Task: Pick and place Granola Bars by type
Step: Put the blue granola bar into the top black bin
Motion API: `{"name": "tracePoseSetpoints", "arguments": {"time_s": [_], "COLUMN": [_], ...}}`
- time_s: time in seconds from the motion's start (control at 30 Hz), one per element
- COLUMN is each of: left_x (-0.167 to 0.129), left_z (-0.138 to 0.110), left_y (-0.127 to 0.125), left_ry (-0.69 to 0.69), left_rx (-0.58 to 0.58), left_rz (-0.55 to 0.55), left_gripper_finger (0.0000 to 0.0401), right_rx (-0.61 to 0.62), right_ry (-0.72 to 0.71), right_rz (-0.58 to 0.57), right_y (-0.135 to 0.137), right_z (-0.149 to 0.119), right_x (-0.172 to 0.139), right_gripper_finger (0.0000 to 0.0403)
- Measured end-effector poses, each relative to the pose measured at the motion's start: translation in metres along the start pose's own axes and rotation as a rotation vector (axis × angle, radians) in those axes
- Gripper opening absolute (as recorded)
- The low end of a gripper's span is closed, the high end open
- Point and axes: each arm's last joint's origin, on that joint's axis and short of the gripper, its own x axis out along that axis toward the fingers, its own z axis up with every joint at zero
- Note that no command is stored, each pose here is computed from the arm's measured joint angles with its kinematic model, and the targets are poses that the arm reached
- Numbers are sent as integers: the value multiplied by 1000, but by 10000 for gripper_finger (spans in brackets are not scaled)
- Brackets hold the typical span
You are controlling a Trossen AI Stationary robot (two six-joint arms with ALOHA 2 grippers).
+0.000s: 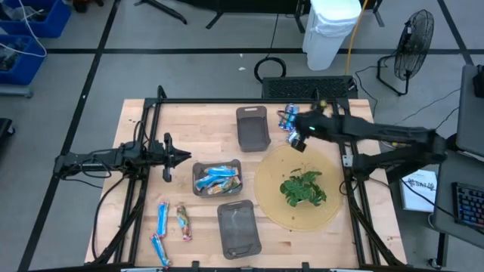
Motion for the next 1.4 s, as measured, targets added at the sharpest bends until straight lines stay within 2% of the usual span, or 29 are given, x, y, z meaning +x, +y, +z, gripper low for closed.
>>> {"name": "tracePoseSetpoints", "arguments": {"time_s": [0.07,0.2,0.3,0.4,0.53,0.77,1.1,1.4], "left_x": [0,0,0,0,0,0,0,0], "left_z": [0,0,0,0,0,0,0,1], "left_y": [0,0,0,0,0,0,0,0], "left_ry": [0,0,0,0,0,-1,-2,-2], "left_rx": [0,0,0,0,1,1,1,1], "left_rz": [0,0,0,0,0,-1,-1,-1], "left_gripper_finger": [47,47,47,47,47,47,47,47], "right_rx": [-5,-66,-56,-17,-8,-57,-121,-143], "right_ry": [89,272,337,391,425,499,514,557], "right_rz": [24,14,35,119,189,202,215,108], "right_y": [-4,-6,-8,-5,1,11,17,10], "right_z": [4,-5,-9,-14,-17,-25,-30,-34], "right_x": [18,55,71,86,104,128,150,150], "right_gripper_finger": [28,78,121,158,187,187,185,163]}}
